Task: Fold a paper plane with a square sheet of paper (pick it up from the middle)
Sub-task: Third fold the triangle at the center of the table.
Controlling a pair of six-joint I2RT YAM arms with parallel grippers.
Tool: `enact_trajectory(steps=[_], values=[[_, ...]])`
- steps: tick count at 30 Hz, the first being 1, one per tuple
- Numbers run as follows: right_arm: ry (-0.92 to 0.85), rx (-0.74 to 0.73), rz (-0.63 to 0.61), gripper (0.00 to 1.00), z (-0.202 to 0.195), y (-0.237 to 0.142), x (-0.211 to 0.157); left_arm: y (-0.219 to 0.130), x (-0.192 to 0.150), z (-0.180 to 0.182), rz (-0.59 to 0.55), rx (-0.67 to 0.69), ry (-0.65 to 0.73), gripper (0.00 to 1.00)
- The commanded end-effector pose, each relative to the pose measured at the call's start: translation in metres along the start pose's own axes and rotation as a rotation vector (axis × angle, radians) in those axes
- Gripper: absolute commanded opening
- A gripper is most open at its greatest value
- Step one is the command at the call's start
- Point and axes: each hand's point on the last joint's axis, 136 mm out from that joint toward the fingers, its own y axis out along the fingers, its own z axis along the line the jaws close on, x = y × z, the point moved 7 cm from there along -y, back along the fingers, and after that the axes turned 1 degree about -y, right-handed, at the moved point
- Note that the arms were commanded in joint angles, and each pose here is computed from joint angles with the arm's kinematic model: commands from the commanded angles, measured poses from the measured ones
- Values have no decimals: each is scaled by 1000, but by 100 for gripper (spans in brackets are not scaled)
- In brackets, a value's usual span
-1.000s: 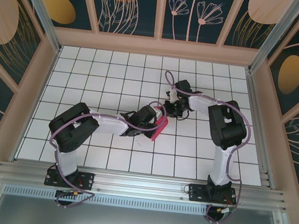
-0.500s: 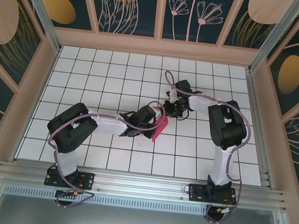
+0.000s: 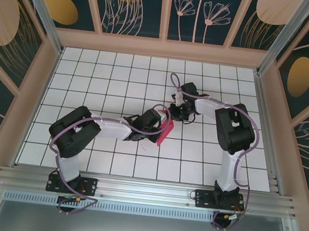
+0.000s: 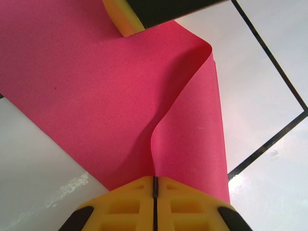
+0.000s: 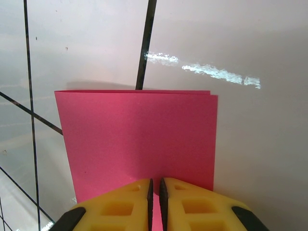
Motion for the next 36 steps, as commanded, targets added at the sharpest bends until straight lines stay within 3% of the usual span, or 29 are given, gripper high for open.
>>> enact_trajectory(steps=[1, 10, 15, 25, 36], values=[[-3, -15, 34, 18, -2, 7, -6, 3, -5, 4, 28, 11, 6, 10], [-3, 68, -145, 24, 25, -46, 23, 7, -11, 6, 50, 15, 9, 10], [44, 54, -215, 24, 18, -69, 13, 7, -10, 6, 49, 16, 15, 10], [118, 235, -149, 12, 25, -54, -35, 7, -10, 5, 48, 10, 11, 10], [171, 217, -89, 11, 10, -25, -50, 6, -10, 6, 52, 17, 15, 10]])
